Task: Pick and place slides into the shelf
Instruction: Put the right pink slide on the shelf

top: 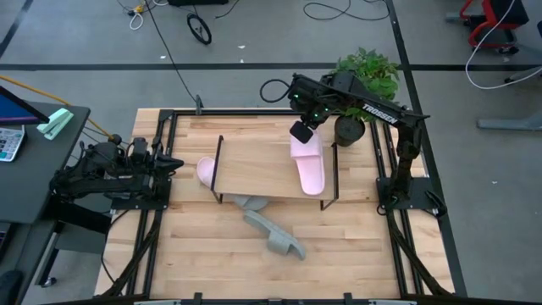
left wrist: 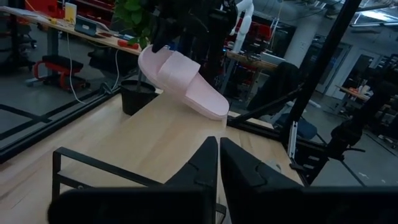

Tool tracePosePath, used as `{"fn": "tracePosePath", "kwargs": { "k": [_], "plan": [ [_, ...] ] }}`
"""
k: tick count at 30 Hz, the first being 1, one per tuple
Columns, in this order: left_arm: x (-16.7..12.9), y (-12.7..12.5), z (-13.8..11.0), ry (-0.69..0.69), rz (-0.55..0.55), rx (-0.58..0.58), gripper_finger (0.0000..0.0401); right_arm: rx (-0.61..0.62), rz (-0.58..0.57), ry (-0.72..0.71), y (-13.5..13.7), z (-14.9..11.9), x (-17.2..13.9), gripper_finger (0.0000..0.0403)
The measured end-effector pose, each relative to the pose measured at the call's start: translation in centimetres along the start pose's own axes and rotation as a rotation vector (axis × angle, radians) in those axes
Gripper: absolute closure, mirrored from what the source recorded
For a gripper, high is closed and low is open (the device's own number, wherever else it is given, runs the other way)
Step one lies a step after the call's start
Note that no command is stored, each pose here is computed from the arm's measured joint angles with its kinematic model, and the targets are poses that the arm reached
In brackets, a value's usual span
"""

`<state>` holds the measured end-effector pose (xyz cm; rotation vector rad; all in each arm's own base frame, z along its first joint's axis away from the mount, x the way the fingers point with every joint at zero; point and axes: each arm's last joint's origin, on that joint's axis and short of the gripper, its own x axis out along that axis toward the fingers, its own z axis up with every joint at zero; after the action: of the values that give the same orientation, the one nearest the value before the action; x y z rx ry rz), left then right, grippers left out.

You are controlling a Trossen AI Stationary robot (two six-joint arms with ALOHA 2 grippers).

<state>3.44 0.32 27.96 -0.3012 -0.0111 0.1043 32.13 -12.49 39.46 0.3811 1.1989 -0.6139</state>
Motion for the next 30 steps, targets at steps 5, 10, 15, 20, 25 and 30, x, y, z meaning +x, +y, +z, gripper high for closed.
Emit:
{"fn": "tracePosePath", "kwargs": {
  "k": [5,10,15,20,25,30],
  "plan": [
    [0.0,0.0,0.0,0.000,0.000,0.000,0.0384,-0.012,-0.007,0.035,0.1,-0.2,0.8,0.0393],
    [0.0,0.0,0.0,-0.001,0.000,0.001,0.0393,-0.054,-0.035,0.075,0.4,-0.6,1.9,0.0393],
    [0.0,0.0,0.0,-0.001,0.000,0.001,0.0384,-0.064,-0.062,0.094,0.4,-0.7,2.6,0.0393],
    [0.0,0.0,0.0,-0.001,0.000,0.002,0.0377,-0.078,-0.089,0.104,0.3,-0.8,2.9,0.0393],
    [0.0,0.0,0.0,-0.001,0.000,0.001,0.0383,-0.071,-0.100,0.107,0.3,-0.9,3.1,0.0393],
    [0.0,0.0,0.0,-0.001,0.000,0.001,0.0392,-0.063,-0.103,0.106,0.3,-0.9,3.1,0.0393]
  ]
}}
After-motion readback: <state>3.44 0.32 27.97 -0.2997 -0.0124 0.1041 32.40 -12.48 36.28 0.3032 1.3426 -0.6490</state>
